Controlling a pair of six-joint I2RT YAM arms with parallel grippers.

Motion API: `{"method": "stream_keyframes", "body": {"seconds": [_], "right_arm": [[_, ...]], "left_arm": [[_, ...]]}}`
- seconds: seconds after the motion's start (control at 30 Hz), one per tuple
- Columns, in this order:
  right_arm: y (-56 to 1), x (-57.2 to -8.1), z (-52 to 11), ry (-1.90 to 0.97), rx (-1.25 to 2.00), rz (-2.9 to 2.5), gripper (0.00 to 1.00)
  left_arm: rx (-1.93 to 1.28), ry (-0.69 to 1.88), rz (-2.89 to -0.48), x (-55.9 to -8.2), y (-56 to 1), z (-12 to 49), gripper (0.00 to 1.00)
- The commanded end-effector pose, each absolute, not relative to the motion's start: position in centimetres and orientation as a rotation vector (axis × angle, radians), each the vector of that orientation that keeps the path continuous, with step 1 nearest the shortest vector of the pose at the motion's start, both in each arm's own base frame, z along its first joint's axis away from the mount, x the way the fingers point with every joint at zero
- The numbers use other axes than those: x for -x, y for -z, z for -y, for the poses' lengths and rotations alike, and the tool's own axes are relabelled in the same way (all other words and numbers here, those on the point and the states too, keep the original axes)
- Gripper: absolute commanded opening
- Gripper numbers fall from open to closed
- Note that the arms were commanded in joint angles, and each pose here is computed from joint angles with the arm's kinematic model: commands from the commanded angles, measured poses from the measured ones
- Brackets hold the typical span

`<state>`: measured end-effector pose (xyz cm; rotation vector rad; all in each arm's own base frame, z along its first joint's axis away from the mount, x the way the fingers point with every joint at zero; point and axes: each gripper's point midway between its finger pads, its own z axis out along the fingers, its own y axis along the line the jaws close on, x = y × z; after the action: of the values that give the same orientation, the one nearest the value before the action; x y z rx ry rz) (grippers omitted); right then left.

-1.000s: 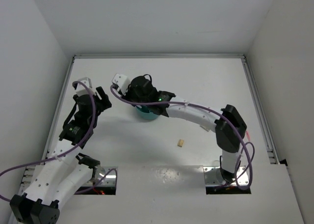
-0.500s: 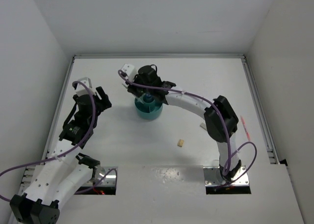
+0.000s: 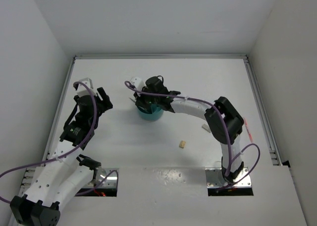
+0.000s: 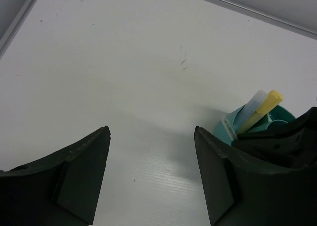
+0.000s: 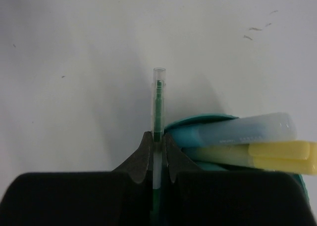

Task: Sort the stationery into containers
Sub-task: Place the pen in the storage box, then pick up the pen from the center of the board.

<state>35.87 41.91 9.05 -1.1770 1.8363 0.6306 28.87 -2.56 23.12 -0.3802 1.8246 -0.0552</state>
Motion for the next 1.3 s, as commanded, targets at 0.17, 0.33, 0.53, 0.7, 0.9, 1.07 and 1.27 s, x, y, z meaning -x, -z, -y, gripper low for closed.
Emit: {"method": "stream_keyframes", "body": {"seconds": [0.17,0.33,0.53,0.7,0.9,1.07,1.27], "right_arm": [[-14.7,-35.1,-41.3,-0.677,1.12,-1.691,0.13],[-15.2,-34.8,-41.1,-0.677,1.12,-1.69,0.37],[-15.5,-34.9,-40.8,-0.667,1.113,-1.692,0.41],[-17.7,-34.6,-40.3,-0.634,1.15,-1.646,0.36],[-27.3,-40.5,-32.7,-0.131,0.807,-1.693,0.0],[-28.6,-41.7,-20.5,0.373,0.548,-1.755,0.12],[-19.3,-38.6,-8.0,0.586,0.547,-2.086,0.39]], "left_arm": [[0.377,0.056,-1.798,-29.1,-23.8,2.6,0.74],[0.377,0.056,-1.798,-29.1,-23.8,2.6,0.74],[0.377,0.056,-1.798,-29.1,-23.8,2.6,0.74],[0.377,0.056,-1.798,-29.1,-23.8,2.6,0.74],[0.365,0.08,-1.794,-29.0,-24.0,2.9,0.06],[0.14,0.334,-1.833,-29.2,-23.6,8.2,0.0],[-0.248,0.61,-1.952,-28.5,-21.8,14.8,0.66]]}}
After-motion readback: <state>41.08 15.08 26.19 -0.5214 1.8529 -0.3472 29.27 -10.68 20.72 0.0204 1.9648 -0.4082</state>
